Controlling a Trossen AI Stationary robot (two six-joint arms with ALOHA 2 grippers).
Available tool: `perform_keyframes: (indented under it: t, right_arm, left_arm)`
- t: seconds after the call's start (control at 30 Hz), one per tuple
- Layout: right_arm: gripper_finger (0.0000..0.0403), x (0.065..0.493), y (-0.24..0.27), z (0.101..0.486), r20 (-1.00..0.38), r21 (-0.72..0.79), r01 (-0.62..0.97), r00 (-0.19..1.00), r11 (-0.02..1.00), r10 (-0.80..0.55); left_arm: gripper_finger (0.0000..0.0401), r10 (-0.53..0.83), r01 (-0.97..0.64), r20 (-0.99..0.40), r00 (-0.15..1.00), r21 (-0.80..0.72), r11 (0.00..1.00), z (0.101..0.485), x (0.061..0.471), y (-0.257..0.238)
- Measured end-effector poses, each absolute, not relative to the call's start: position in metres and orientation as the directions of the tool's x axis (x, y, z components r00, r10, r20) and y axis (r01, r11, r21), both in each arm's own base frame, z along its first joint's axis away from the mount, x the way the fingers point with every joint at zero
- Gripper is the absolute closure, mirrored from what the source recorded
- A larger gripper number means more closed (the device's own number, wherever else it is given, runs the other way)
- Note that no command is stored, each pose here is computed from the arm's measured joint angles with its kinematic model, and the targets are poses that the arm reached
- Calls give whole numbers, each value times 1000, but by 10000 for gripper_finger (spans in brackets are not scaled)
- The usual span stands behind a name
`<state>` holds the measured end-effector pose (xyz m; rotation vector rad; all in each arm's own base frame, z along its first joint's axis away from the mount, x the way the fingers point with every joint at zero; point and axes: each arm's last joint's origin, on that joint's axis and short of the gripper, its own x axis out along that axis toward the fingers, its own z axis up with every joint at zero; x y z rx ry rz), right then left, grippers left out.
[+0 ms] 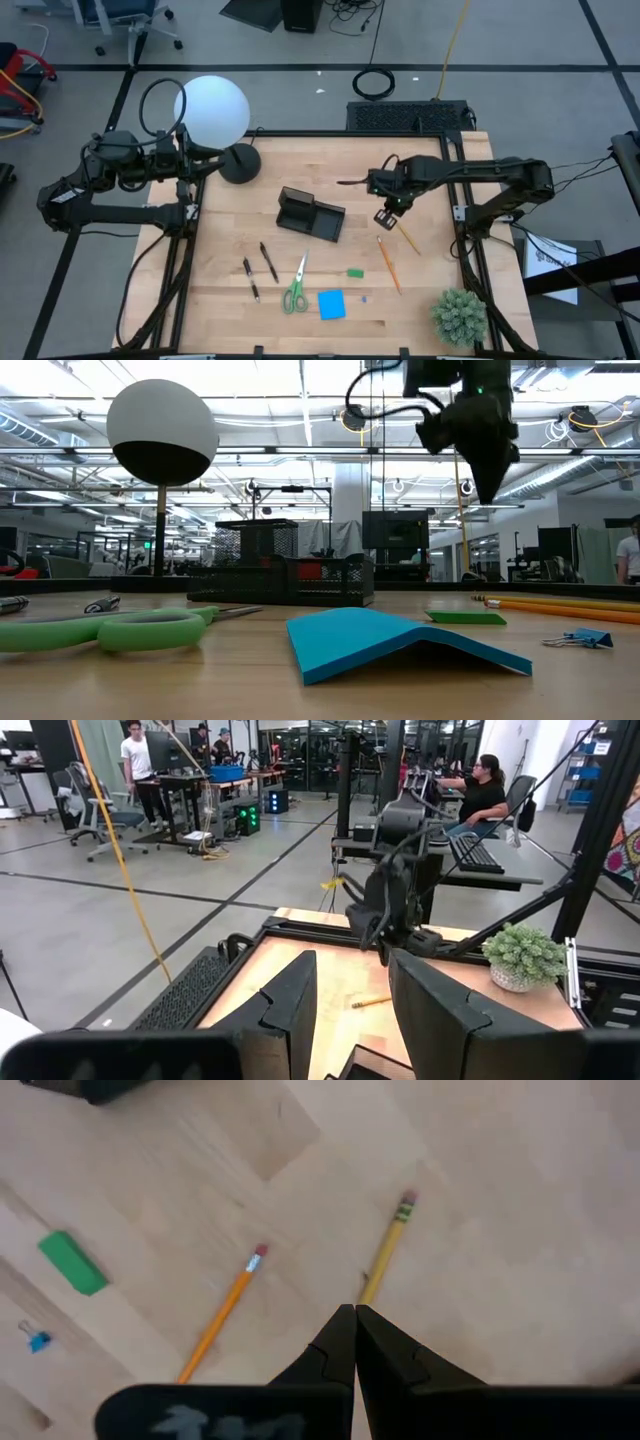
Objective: Pick and place office supplies into organizer
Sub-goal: Put the yellow pencil into the black desk organizer
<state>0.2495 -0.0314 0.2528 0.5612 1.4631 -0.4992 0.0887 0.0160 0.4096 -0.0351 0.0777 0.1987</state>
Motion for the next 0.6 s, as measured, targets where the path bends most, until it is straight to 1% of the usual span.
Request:
perform_keyframes:
  t: [0.17, 0.4, 0.6]
  right_arm:
    - [388, 246, -30, 230, -997, 71, 635, 51, 769, 50]
    - [339, 245, -35, 219, -997, 72, 650, 65, 756, 40]
    - [305, 248, -39, 219, -995, 9, 674, 82, 739, -64]
  left_arm:
    - [274, 196, -198, -81, 977, -25, 980, 410, 89, 16]
    - [274, 195, -198, -81, 977, -26, 980, 410, 89, 16]
    - [274, 196, -198, -80, 977, -26, 980, 410, 89, 16]
